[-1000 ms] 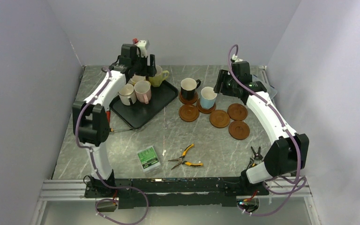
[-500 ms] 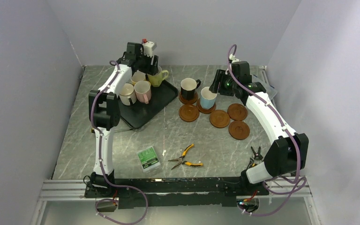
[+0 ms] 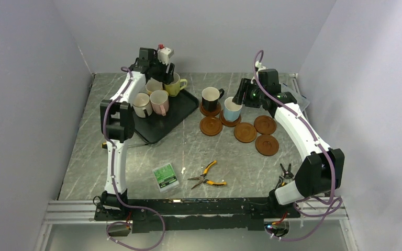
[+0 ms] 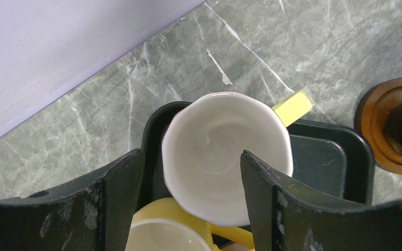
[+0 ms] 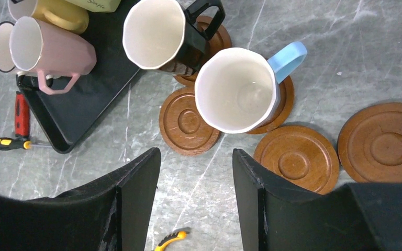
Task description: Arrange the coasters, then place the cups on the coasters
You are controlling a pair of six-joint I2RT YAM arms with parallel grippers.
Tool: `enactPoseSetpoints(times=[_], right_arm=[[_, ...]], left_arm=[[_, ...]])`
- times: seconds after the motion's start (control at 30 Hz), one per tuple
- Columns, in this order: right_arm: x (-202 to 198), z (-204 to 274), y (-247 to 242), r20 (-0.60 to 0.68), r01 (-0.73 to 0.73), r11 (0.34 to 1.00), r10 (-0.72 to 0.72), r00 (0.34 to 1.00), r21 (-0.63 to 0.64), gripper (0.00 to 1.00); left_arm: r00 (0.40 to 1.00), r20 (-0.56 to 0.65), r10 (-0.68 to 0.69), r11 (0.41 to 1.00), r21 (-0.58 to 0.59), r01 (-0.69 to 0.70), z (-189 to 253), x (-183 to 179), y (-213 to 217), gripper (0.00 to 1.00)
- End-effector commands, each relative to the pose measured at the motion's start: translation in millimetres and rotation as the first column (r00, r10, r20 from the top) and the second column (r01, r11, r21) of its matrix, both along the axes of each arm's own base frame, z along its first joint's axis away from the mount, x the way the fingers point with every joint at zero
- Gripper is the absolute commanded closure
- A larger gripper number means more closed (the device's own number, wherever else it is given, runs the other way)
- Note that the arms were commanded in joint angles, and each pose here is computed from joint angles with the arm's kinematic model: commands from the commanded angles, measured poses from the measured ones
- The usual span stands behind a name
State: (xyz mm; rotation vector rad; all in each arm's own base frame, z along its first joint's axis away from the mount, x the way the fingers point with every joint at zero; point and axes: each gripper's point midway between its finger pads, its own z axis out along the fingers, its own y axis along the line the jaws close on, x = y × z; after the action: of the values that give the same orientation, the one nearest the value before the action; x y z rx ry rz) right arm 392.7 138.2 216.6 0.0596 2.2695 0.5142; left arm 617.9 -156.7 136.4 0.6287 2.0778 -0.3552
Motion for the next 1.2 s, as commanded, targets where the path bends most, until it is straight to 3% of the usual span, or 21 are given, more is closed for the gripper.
enactPoseSetpoints(times=[0.0,0.2,0.43,0.67,1.17], right_arm=[[3,13,5,0.046,-0.02,0.999,0.019,0.999,0.034,0.44],[2,11,4,0.042,-0.015,0.999,0.014,0.999,0.028,0.47],[2,14,5,0.045,-0.021,0.999,0.019,0.999,0.032,0.5],[0,16,1,0.047,-0.004,1.0,0.003,0.999,0.021,0.5],[-2,5,1,0.027,-0.003,1.0,0.003,1.0,0.023,0.51]], left_arm=[[0.998,0.043,-0.052,0.998,0.023,0.051,8,9,-2,0.28],[0.995,0.066,-0.078,0.997,-0.015,0.079,13,12,-10,0.41],[0.997,0.077,-0.033,0.999,-0.028,0.035,23,9,-7,0.67],[0.999,0.048,-0.012,0.999,-0.03,0.013,26,2,-10,0.74],[0.998,-0.033,0.061,0.993,-0.1,-0.064,52,-33,-26,0.73]])
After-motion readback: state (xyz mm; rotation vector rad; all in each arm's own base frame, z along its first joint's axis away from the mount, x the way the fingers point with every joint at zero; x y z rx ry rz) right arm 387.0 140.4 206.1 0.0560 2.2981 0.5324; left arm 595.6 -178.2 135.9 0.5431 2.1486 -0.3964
